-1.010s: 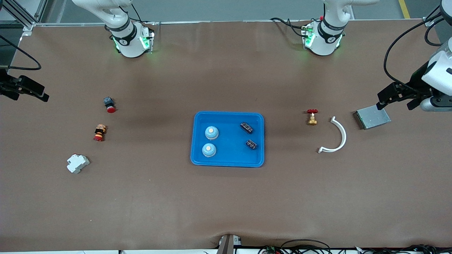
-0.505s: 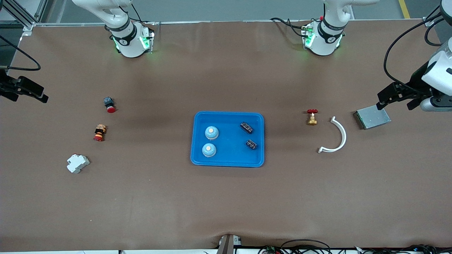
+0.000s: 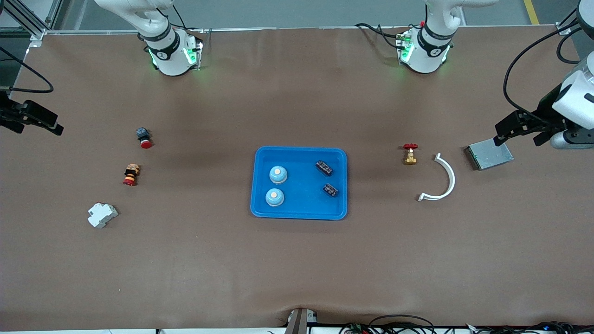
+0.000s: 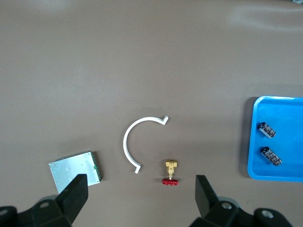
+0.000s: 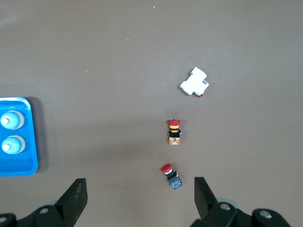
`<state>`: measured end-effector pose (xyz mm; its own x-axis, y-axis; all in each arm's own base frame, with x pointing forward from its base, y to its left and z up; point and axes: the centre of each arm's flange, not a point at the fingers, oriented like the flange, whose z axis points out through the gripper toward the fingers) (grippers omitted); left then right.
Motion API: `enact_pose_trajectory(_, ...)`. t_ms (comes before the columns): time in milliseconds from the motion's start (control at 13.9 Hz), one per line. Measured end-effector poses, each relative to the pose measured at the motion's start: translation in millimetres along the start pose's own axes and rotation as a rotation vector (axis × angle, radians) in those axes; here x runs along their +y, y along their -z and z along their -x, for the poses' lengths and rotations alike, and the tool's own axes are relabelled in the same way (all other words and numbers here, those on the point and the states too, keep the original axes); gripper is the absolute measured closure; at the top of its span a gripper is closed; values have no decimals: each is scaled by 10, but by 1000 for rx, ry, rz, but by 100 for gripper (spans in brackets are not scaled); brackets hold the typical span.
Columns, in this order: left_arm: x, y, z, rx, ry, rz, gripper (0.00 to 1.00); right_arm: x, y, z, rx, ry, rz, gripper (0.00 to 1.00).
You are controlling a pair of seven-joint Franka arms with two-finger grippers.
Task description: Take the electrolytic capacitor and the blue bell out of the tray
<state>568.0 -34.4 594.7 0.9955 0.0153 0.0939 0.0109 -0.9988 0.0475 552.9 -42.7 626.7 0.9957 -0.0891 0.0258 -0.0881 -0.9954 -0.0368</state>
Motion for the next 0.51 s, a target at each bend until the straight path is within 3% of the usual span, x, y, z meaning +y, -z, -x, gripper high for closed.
enact_pose_trajectory(505,35,-384,-108,-66,56,-7,0,1,0,0,0,0,0,0)
